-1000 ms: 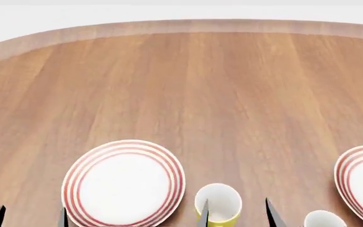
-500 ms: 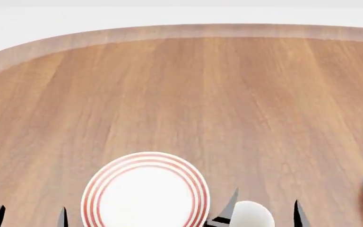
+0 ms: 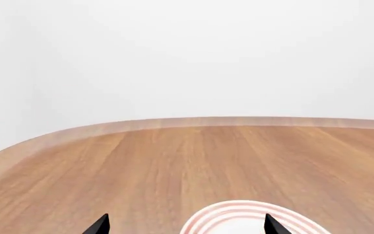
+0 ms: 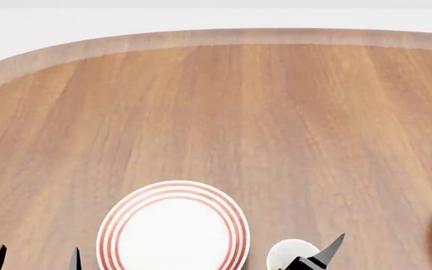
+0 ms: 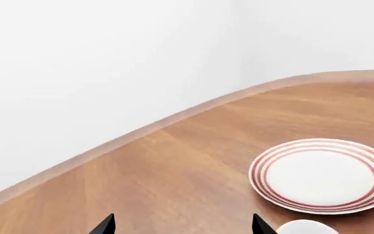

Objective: Put the red mug on the left plate.

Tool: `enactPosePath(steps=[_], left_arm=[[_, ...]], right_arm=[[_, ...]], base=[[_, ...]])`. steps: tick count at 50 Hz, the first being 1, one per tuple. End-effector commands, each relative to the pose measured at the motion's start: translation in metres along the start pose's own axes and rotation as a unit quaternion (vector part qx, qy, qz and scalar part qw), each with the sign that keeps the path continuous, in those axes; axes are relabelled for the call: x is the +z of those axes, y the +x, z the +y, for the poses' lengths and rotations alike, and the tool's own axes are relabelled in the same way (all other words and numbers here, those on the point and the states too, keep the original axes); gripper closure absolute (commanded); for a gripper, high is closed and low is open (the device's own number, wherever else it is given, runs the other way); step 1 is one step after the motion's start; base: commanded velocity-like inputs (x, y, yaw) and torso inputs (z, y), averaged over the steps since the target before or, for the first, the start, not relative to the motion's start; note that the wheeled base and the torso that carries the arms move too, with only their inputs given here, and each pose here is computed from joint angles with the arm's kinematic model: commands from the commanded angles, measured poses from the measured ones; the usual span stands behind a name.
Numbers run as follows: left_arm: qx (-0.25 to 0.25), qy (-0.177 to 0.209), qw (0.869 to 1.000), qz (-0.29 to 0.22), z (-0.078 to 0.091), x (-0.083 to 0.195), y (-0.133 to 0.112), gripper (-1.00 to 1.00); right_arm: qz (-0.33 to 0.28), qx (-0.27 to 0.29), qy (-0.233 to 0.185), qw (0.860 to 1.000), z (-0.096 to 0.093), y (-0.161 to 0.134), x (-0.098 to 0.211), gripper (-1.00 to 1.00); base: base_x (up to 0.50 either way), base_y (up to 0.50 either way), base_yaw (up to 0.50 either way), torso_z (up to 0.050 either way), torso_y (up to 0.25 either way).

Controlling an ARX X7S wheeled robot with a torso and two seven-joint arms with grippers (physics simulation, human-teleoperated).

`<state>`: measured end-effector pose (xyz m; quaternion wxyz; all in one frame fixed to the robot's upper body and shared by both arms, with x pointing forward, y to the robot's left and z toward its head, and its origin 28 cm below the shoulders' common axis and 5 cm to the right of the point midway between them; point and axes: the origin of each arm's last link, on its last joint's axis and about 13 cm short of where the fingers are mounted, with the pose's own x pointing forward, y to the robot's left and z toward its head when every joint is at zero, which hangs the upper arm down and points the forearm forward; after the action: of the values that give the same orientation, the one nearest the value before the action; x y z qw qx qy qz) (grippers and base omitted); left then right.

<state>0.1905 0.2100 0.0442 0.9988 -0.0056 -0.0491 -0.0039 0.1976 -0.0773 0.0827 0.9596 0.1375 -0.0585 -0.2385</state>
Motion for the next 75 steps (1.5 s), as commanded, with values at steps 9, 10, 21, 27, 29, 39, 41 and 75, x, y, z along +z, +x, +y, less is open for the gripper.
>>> enactPosePath(steps=[9, 10, 21, 27, 29, 39, 41, 75], left_arm=[[0.000, -0.001, 1.000, -0.001, 0.000, 0.001, 0.000, -1.00], [0.000, -0.001, 1.000, -0.001, 0.000, 0.001, 0.000, -1.00], [0.001, -0.001, 1.000, -0.001, 0.001, 0.001, 0.000, -1.00], [0.001, -0.003, 1.000, -0.002, 0.001, 0.002, 0.000, -1.00], [0.001, -0.003, 1.000, -0.002, 0.001, 0.003, -0.001, -1.00], [0.000, -0.003, 1.000, -0.003, 0.001, 0.002, -0.001, -1.00], [0.002, -0.003, 1.000, -0.003, 0.001, 0.003, 0.000, -1.00], [-0.003, -0.006, 1.000, -0.007, 0.001, 0.004, -0.003, -1.00]], right_arm=[[0.016, -0.080, 0.067, 0.994, 0.007, -0.013, 0.004, -1.00], [0.016, -0.085, 0.070, 0.994, 0.007, -0.013, 0.005, -1.00], [0.025, -0.096, 0.091, 0.991, 0.011, -0.021, 0.005, -1.00], [0.027, -0.109, 0.088, 0.990, 0.012, -0.021, 0.000, -1.00], [0.029, -0.111, 0.086, 0.990, 0.012, -0.020, -0.003, -1.00], [0.044, -0.130, 0.057, 0.989, 0.009, -0.022, -0.022, -1.00], [0.046, -0.139, 0.049, 0.988, 0.007, -0.021, -0.025, -1.00], [0.108, -0.244, 0.043, 0.963, 0.022, 0.047, -0.057, -1.00]], base=[[0.00, 0.00, 0.00, 0.000, 0.000], [0.00, 0.00, 0.00, 0.000, 0.000], [0.00, 0.00, 0.00, 0.000, 0.000], [0.00, 0.00, 0.00, 0.000, 0.000], [0.00, 0.00, 0.00, 0.000, 0.000], [0.00, 0.00, 0.00, 0.000, 0.000], [0.00, 0.00, 0.00, 0.000, 0.000], [0.00, 0.00, 0.00, 0.000, 0.000]])
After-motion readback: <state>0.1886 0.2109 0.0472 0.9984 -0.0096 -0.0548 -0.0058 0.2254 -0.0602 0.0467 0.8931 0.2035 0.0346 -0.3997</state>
